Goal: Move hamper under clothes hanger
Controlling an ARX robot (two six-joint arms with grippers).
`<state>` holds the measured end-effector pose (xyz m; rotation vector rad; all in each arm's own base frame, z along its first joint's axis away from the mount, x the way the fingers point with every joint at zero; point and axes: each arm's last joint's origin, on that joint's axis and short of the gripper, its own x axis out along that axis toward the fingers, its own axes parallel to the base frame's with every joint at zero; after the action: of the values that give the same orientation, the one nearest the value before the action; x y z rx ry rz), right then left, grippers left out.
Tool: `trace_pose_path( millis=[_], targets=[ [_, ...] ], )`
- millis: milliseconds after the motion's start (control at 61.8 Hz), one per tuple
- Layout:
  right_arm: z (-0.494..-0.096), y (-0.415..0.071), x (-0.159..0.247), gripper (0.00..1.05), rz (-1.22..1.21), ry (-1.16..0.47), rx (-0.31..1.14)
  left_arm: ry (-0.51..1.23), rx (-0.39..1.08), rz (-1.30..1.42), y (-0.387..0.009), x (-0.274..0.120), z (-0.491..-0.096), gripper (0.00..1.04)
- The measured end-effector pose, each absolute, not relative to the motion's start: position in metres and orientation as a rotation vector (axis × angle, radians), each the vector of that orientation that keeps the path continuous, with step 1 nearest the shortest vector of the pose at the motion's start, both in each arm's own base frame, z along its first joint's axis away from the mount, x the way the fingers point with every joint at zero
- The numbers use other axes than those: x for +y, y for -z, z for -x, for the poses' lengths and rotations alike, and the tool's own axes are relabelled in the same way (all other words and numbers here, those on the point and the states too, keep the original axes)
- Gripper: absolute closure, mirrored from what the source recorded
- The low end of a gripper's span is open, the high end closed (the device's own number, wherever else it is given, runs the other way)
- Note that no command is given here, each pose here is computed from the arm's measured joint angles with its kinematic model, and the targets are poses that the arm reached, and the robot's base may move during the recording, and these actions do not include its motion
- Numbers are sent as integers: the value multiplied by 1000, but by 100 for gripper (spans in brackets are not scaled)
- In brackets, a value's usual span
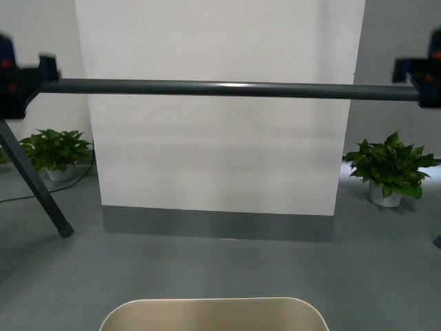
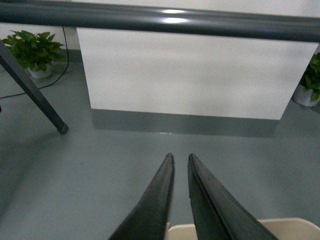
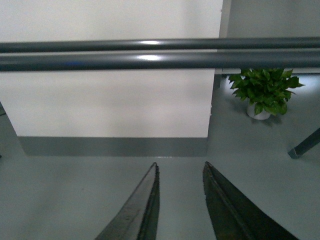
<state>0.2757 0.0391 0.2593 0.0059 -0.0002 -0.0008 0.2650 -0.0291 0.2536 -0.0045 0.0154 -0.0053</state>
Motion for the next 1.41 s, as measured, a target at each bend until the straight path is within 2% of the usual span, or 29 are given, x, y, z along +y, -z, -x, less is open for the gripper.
trace_pose_path(
  millis=[65,146,194,841,1408],
  targets=[
    [-267,-251,36,87,-4,-2,5,11,12,6,-246,-26,-255,102],
    [-253,-242,31,100,-4,-5,3,6,2,6,-240,-23,-243,101],
    [-247,-238,29,104,-2,-5,1,4,-1,6,-235,-20,-236,101],
    [-176,-191,1,103,-1,2,7,2,6,6,-191,0,-171,101],
    [-135,-166,0,103,-1,0,-1,2,-8,6,-170,0,-134,101]
  ],
)
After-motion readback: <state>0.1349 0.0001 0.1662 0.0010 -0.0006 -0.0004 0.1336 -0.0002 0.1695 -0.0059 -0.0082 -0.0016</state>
